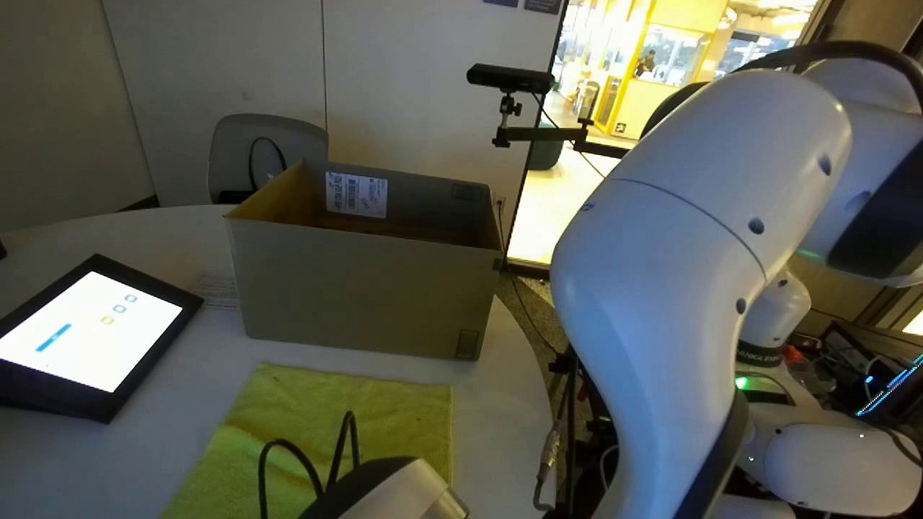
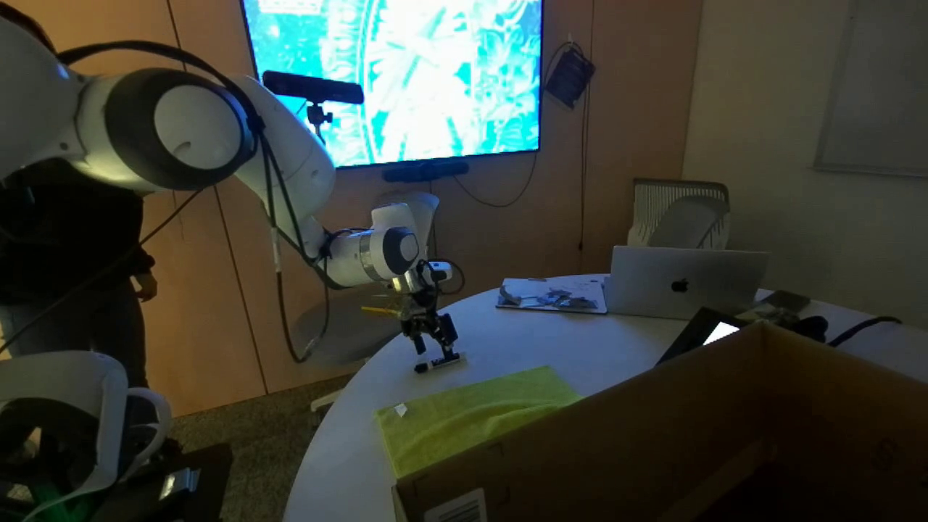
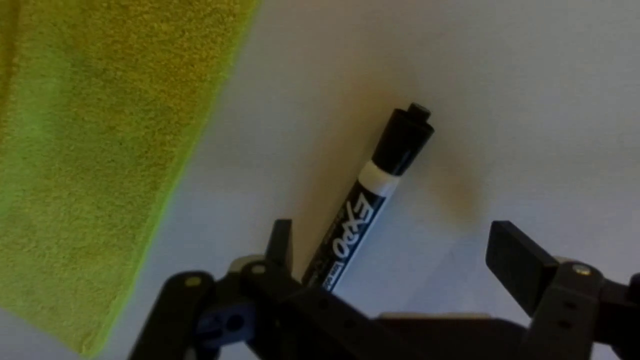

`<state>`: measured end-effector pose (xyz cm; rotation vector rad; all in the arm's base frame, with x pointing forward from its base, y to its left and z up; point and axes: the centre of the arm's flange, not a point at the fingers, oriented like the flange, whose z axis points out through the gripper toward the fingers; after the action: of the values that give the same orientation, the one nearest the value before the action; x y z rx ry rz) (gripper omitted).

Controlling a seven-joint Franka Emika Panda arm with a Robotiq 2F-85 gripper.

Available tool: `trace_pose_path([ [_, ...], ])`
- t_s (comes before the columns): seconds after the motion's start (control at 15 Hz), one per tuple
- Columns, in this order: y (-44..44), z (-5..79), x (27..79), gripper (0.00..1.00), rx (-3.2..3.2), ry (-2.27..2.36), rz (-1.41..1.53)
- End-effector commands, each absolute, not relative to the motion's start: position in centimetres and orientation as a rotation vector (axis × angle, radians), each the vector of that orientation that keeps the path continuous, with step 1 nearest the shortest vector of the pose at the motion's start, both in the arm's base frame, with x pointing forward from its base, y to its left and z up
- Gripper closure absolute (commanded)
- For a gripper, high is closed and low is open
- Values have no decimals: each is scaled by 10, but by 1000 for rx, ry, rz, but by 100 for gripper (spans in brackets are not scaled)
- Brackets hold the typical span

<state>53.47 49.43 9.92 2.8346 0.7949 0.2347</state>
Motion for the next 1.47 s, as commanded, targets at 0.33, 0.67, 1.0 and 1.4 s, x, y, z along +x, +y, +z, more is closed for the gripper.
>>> trace_pose_path([
  [0.33,476,87,562,0,2941,680,215],
  [0.67,456,83,570,0,3039,635,204],
  [1.0,446,78,573,0,3102,608,170],
  [1.4,443,78,571,0,3110,596,152],
])
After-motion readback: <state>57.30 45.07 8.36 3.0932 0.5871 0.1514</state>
